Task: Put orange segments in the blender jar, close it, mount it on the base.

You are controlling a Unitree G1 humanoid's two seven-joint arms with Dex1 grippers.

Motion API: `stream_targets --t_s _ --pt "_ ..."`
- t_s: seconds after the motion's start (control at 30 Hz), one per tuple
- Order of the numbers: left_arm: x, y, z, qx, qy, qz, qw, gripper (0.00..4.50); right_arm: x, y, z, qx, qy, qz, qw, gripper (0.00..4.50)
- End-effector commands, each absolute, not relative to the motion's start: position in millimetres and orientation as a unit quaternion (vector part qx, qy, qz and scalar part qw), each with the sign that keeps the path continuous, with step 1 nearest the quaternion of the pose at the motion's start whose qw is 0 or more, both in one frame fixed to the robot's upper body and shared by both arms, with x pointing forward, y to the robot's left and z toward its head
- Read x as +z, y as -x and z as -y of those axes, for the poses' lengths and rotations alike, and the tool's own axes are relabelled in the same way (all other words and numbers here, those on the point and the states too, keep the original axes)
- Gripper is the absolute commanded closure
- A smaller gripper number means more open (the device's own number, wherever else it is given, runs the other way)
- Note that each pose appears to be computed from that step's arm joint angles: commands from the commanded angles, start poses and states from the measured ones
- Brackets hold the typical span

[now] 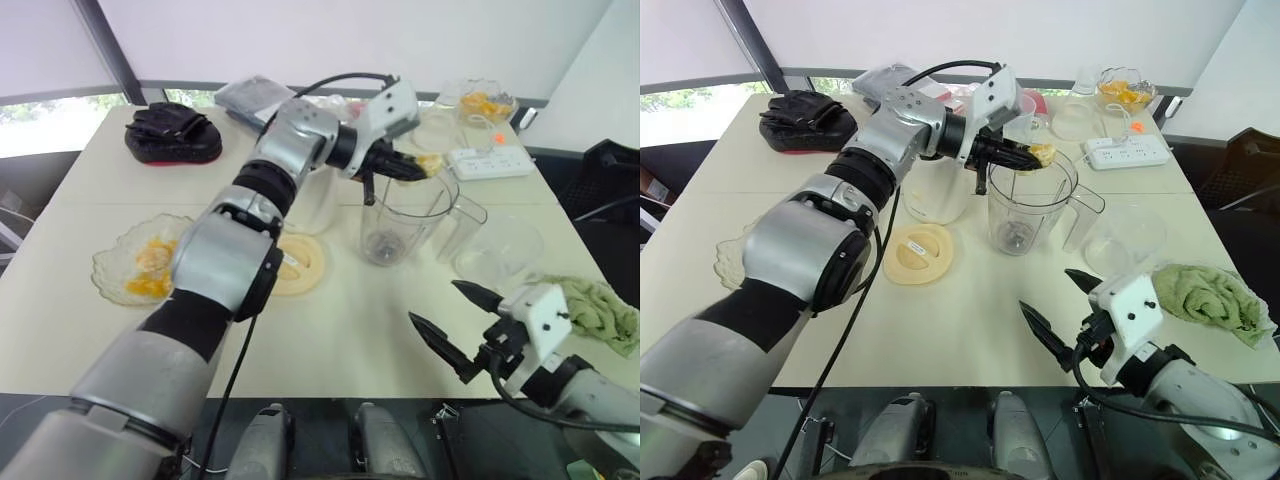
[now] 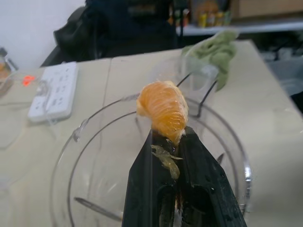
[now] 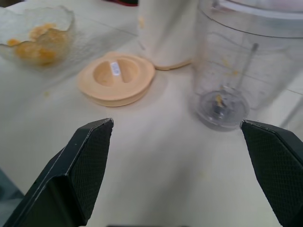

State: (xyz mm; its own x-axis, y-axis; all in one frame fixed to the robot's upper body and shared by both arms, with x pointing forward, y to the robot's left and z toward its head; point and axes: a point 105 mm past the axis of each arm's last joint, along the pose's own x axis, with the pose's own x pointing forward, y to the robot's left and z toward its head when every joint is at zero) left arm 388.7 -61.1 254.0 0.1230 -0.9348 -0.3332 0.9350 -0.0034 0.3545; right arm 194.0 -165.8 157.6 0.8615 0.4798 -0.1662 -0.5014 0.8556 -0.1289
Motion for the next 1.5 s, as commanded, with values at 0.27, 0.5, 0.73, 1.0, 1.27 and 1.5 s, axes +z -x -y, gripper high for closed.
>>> stream_targets --t_s 0.27,0.5,0.73,1.0,1.27,1.5 --pt "257 -391 71 -0.643 -0.253 0.022 0.723 1.44 171 -188 158 0.245 0.086 -0.026 0.965 0.0" --pt "265 -396 68 -0.631 -0.207 0.041 0.746 0.06 169 -183 162 0.237 0.094 -0.041 0.966 0.0" --pt "281 -392 65 -0.648 -0.144 0.063 0.745 0.06 168 -179 180 0.19 0.106 -0.047 0.975 0.0" --pt "279 -380 18 -0.721 -0.064 0.07 0.686 0.06 158 -172 205 0.088 0.098 -0.05 0.99 0.0" --pt "212 -356 -32 -0.744 -0.078 0.006 0.664 0.06 144 -188 252 -0.071 0.107 -0.026 0.991 0.0" --pt "163 -327 -42 -0.715 -0.123 -0.025 0.688 0.06 127 -214 255 -0.116 0.076 -0.01 0.99 0.0"
